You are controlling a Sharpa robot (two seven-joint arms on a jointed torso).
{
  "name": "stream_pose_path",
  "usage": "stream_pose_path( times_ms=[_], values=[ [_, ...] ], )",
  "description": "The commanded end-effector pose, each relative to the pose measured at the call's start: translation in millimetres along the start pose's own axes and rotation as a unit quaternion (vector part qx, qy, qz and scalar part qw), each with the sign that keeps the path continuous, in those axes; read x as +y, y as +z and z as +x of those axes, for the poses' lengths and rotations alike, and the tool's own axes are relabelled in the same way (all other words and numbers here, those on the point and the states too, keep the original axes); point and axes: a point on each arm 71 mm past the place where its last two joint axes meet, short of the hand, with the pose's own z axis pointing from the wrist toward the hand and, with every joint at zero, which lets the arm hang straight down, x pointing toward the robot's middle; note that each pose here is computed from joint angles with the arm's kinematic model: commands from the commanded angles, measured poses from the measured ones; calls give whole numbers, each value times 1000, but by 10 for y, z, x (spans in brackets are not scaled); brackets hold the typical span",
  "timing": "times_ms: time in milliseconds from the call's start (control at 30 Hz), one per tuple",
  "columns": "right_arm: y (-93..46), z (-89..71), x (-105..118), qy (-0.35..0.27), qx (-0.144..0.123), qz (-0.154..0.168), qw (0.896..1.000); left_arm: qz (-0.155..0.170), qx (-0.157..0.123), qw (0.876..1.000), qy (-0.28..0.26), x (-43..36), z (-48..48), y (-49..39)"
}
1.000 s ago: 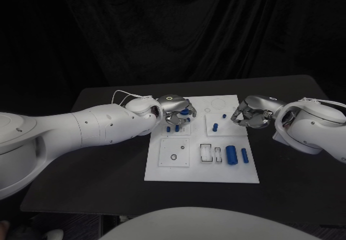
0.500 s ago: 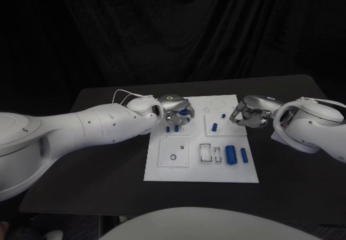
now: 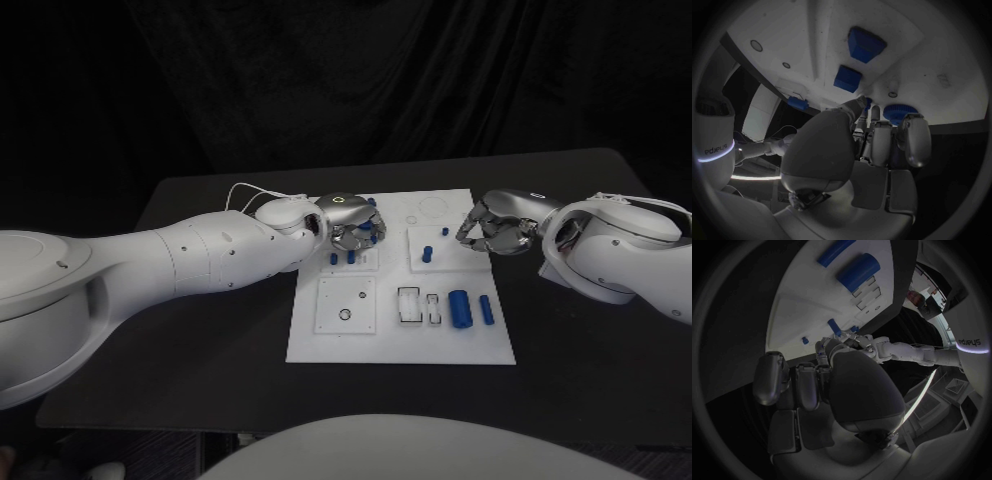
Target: Assemble the parts on the task board
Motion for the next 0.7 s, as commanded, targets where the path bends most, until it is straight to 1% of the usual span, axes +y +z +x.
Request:
stream_pose_path(
  times_ms=[33,267,400,567,700],
  values=[
    [1,12,-8,-1,5,4,1000,6,2,1000,-1,-14,11,7],
    [8,13,-11,-1,5,5,1000,10,-11,1000,2,-6,7,-7],
    [8,12,-16,-1,5,5,1000,18,-28,999,6,-8,-13,-28],
    [2,10,-25,-1,5,6,1000,32,-55,998,12,-15,-46,-89],
    [-6,9,-37,-1,5,7,1000,38,-73,997,13,-14,-78,-181]
  ],
)
